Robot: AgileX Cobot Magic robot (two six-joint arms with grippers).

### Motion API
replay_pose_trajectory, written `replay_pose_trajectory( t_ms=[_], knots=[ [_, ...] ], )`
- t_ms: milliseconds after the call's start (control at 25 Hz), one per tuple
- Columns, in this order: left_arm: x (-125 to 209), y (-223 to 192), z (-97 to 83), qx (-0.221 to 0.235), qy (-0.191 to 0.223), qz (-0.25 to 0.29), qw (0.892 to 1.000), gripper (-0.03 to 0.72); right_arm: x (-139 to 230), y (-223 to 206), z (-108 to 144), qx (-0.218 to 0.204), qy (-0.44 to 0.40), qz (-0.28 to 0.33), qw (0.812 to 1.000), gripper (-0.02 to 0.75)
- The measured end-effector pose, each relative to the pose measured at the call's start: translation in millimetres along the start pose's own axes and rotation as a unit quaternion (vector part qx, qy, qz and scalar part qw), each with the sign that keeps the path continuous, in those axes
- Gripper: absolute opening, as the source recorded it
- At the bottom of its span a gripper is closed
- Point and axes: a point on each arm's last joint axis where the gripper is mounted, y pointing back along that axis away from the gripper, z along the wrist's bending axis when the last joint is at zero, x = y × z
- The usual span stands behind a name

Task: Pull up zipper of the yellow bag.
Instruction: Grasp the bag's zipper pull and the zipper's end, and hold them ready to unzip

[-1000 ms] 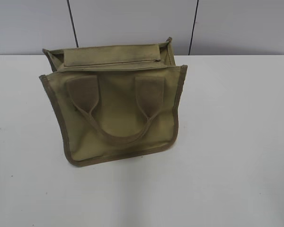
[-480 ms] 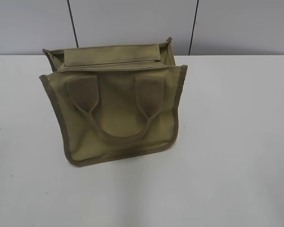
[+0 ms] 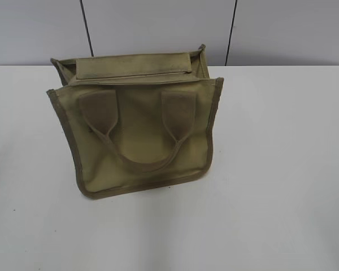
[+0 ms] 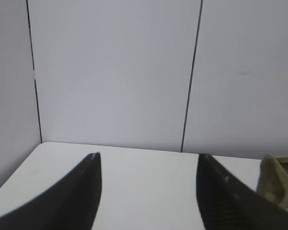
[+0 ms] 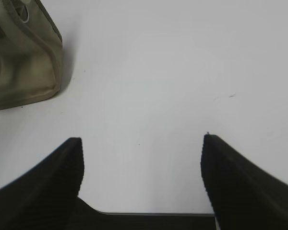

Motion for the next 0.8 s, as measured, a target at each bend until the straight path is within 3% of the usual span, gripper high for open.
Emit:
replay_pose_trajectory(
  t_ms=[160,360,600,800],
  knots=[
    [14,-28,1.9,-0.012,-0.021,0.013,1.0,0.422,0,0,0,0.0,0.0,0.0,1.0,0.582],
    [34,-57,-16.1,0.061,-0.053,0.041,0.996,0.378,0,0,0,0.0,0.0,0.0,1.0,0.582],
    [72,-80,-44.5,0.17,-0.056,0.106,0.978,0.316,0,0,0,0.0,0.0,0.0,1.0,0.582],
    [104,-98,-62.6,0.258,-0.066,0.152,0.952,0.301,0,0,0,0.0,0.0,0.0,1.0,0.582]
  ],
)
